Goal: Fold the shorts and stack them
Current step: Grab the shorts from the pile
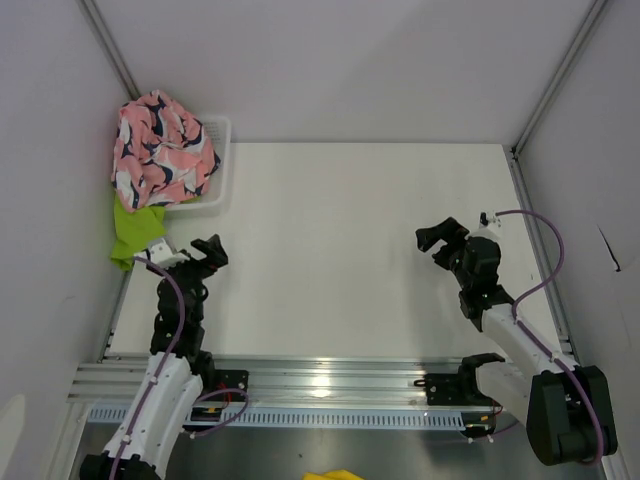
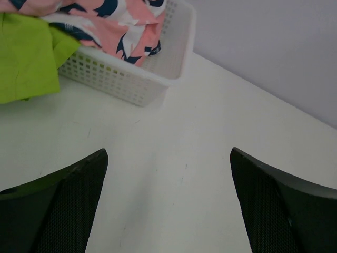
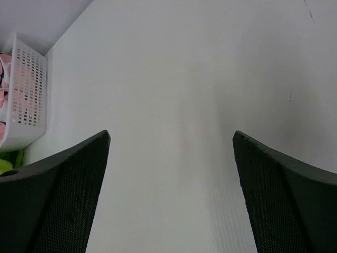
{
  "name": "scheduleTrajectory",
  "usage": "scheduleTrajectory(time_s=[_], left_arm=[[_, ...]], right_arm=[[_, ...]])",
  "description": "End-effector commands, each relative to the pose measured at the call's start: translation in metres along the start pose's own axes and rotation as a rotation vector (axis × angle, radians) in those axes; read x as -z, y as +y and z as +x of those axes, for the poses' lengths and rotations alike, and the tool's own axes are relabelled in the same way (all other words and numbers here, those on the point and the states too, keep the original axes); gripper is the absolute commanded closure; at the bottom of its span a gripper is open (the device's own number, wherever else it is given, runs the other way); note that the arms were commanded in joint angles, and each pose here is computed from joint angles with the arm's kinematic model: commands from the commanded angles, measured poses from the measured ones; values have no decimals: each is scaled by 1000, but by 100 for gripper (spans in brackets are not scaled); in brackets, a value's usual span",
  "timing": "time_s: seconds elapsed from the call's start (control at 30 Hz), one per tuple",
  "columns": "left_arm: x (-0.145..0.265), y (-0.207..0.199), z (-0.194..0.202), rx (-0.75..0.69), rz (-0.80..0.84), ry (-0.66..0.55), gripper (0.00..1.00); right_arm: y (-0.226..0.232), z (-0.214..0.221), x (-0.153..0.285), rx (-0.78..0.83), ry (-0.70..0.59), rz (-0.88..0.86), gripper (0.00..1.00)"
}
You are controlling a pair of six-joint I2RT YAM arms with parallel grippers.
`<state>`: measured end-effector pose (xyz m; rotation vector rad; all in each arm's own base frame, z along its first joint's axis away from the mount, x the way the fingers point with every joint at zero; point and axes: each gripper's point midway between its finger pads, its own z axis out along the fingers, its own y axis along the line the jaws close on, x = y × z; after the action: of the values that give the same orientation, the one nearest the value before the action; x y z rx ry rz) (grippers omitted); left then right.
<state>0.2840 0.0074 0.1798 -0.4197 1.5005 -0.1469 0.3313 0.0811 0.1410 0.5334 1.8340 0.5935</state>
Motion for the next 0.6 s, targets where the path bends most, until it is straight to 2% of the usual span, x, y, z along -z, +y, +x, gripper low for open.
scheduleTrajectory(time_s=[0.0, 0.07, 0.17, 0.23, 0.27, 0.33, 0.37, 0.43, 0.5, 0.53, 0.57], left_arm=[[-2, 23, 0, 159, -182, 36, 1], [-3, 11, 5, 233, -156, 99, 1], [-7, 7, 1, 410, -240, 152, 1], [-11, 3, 5, 466, -253, 199, 1], [-18, -10, -20, 491, -219, 169, 1], [-21, -8, -16, 512, -277, 213, 1], [-28, -14, -48, 532, -282, 155, 1], [-37, -7, -55, 531, -356, 169, 1], [-48, 1, -87, 548, -412, 105, 1], [-55, 10, -76, 544, -470, 141, 1], [-62, 15, -88, 555, -490, 120, 1]], right_arm=[[13, -18, -2, -14, -46, -13, 1], [18, -15, 0, 15, -39, -46, 1], [26, -13, 2, 61, -43, -80, 1], [26, -10, 1, 85, -48, -78, 1], [24, -7, 1, 91, -43, -72, 1], [24, -5, -1, 96, -38, -75, 1], [22, -1, -2, 102, -28, -68, 1], [21, 0, -5, 98, -23, -58, 1], [21, 2, -7, 96, -15, -56, 1], [20, 2, -9, 96, -12, -54, 0], [19, 4, -10, 95, -8, -50, 1]])
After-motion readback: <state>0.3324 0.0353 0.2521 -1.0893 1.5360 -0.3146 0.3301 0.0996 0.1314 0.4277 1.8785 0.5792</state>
